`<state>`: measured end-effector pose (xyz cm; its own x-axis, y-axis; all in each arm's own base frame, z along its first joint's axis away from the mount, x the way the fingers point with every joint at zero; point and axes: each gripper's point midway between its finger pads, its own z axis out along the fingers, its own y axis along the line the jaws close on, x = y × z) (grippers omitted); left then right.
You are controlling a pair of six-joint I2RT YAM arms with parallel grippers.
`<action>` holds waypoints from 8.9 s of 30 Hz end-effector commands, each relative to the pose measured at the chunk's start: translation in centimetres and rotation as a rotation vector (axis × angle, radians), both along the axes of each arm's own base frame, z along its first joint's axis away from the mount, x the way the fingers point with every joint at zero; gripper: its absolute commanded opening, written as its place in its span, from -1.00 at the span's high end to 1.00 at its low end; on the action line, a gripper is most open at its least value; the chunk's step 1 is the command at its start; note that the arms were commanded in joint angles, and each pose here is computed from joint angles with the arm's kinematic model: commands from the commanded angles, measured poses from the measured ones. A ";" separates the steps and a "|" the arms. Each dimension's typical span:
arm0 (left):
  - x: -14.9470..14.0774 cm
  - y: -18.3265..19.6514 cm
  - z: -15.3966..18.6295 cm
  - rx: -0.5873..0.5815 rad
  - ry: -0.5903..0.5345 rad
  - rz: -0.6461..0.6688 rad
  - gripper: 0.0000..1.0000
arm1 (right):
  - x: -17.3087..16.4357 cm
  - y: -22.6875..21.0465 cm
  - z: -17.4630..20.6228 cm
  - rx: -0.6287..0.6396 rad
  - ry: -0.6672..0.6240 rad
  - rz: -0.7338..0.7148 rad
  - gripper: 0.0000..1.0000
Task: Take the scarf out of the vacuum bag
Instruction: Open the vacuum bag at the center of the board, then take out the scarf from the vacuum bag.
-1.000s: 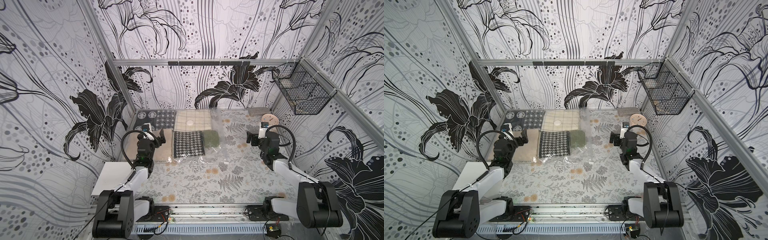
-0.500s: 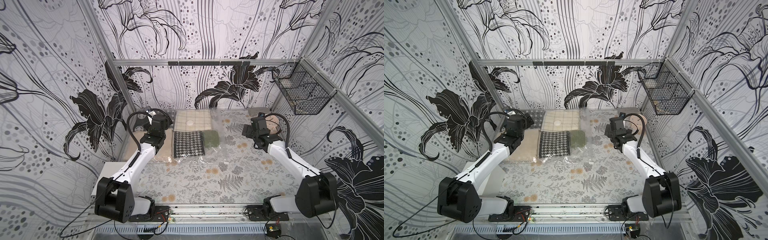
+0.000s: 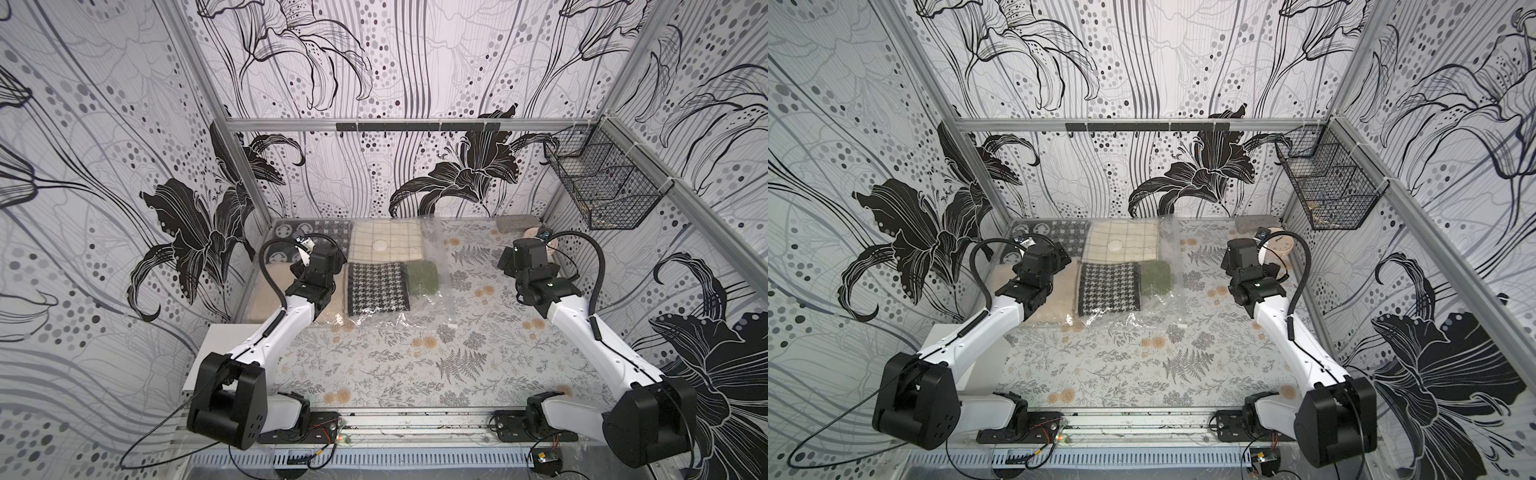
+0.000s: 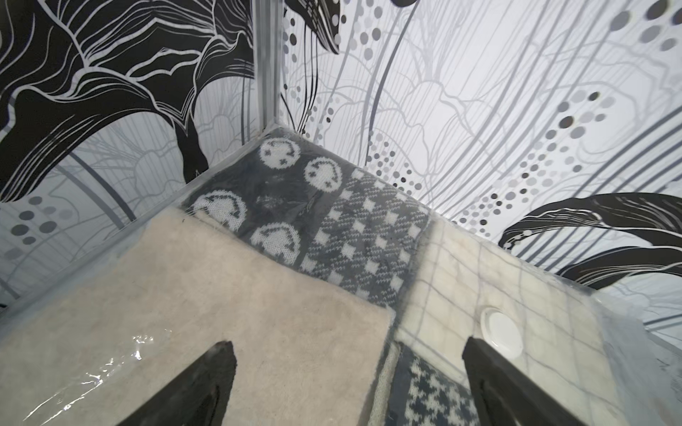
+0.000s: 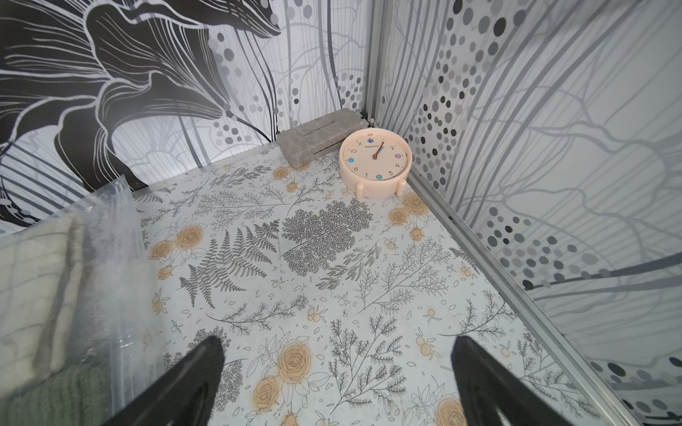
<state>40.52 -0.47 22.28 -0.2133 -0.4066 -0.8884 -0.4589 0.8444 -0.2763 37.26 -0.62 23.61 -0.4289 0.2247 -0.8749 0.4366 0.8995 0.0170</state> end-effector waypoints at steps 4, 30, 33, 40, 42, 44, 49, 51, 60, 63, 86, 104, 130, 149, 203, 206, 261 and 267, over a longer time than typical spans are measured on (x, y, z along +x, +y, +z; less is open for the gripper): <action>1.8 -2.3 5.7 0.003 -0.161 -0.140 -0.99 | 0.9 1.6 1.0 -0.028 -0.014 0.112 -0.99; 7.6 -18.0 6.0 0.245 -0.081 -0.501 -0.99 | 5.9 5.4 5.3 -0.127 -0.123 0.094 -1.00; 8.1 -18.4 5.2 0.171 -0.077 -0.511 -0.99 | 7.6 6.4 5.1 -0.087 -0.112 0.157 -1.00; 10.3 -19.8 3.9 -0.008 -0.059 -0.597 -0.99 | 13.3 10.4 -0.2 0.156 0.082 0.436 -0.99; 11.3 -20.7 2.7 -0.039 -0.018 -0.639 -0.98 | 14.0 10.9 -1.5 0.179 0.122 0.453 -1.00; 12.2 -21.9 1.3 -0.056 0.044 -0.677 -0.98 | 14.3 11.5 -2.9 0.196 0.182 0.474 -1.00; 12.9 -23.6 -2.1 -0.139 0.131 -0.705 -0.99 | 14.5 13.5 -6.6 0.264 0.313 0.550 -0.76; 12.8 -23.7 -3.1 -0.159 0.153 -0.691 -0.99 | 14.4 14.1 -8.0 0.287 0.348 0.568 -0.76; 10.7 -26.9 -6.3 -0.034 0.253 -0.689 -0.98 | 14.3 16.3 -12.9 0.376 0.466 0.651 -0.61; 9.8 -27.3 -7.3 0.024 0.272 -0.672 -0.99 | 14.6 16.8 -13.7 0.393 0.476 0.669 -0.59; 7.3 -24.7 -5.8 0.127 0.173 -0.545 -0.96 | 17.3 19.8 -17.3 0.528 0.514 0.752 -0.44; 6.3 -26.4 -5.3 0.161 0.134 -0.600 -0.94 | 15.5 22.3 -14.6 0.698 0.460 0.856 -0.09; 5.3 -36.9 -8.8 0.201 0.117 -0.896 -0.91 | 14.3 19.1 -11.6 0.520 0.511 0.764 0.97; 7.8 -32.8 -3.2 0.116 0.075 -0.792 -0.92 | 13.7 19.8 -11.2 0.552 0.524 0.791 0.23; 7.7 -34.7 -13.5 0.382 0.461 -0.709 -0.26 | 13.8 21.0 -10.1 0.645 0.546 0.782 1.00; 7.6 -34.5 -14.0 0.420 0.473 -0.686 -0.27 | 13.5 21.1 -10.3 0.632 0.568 0.763 1.00; 6.9 -31.3 -15.6 -0.052 0.474 -0.742 1.00 | 7.3 22.3 -16.5 0.937 0.531 0.822 -0.13; 6.9 -31.2 -15.8 -0.046 0.479 -0.743 1.00 | 6.9 23.7 -18.6 0.953 0.580 0.818 -0.13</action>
<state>47.75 -31.96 6.70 -0.7722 -0.0458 -0.6337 0.1306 0.9646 -0.2289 44.18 22.37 5.70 -0.9673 0.1408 -0.2108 -0.0668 0.6605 0.7478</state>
